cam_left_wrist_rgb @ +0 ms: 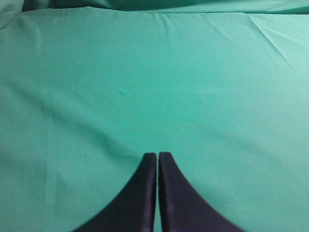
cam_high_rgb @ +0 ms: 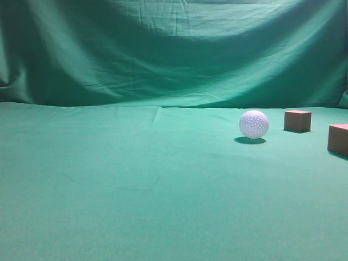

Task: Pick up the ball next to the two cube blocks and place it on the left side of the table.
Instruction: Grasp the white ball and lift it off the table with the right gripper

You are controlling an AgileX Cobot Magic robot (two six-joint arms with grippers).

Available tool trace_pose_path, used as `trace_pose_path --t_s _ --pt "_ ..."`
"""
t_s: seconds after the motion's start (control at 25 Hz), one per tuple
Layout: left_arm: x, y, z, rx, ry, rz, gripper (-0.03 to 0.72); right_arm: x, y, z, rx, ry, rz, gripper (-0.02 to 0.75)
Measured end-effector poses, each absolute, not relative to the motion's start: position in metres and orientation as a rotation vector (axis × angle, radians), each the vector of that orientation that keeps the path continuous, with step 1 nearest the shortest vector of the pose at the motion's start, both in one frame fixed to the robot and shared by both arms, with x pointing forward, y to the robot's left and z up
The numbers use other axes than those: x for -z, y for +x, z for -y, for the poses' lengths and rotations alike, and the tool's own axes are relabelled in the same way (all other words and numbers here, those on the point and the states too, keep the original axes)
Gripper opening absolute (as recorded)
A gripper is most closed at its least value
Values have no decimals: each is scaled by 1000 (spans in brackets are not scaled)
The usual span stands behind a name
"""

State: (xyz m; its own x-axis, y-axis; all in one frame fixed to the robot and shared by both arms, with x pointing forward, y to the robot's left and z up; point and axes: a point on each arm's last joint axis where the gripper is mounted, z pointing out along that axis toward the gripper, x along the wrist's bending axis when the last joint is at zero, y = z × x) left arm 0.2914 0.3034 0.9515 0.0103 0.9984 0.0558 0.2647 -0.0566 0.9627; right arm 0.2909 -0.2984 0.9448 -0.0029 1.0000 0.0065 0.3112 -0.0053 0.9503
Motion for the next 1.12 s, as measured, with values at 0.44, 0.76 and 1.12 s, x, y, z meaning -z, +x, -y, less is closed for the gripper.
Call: trace_pose_path --t_s 0.44,0.76,1.12 --pt "-952 291 -303 -1110 1450 -1375 0 -945 291 299 -1040 1422 -1444 0" --pt "-952 291 -303 -1110 1450 -1375 0 -977 295 297 -1430 1362 -1064 0" --pt "-952 291 -303 -1110 1450 -1375 0 -1046 292 287 -1432 1342 -1293 0"
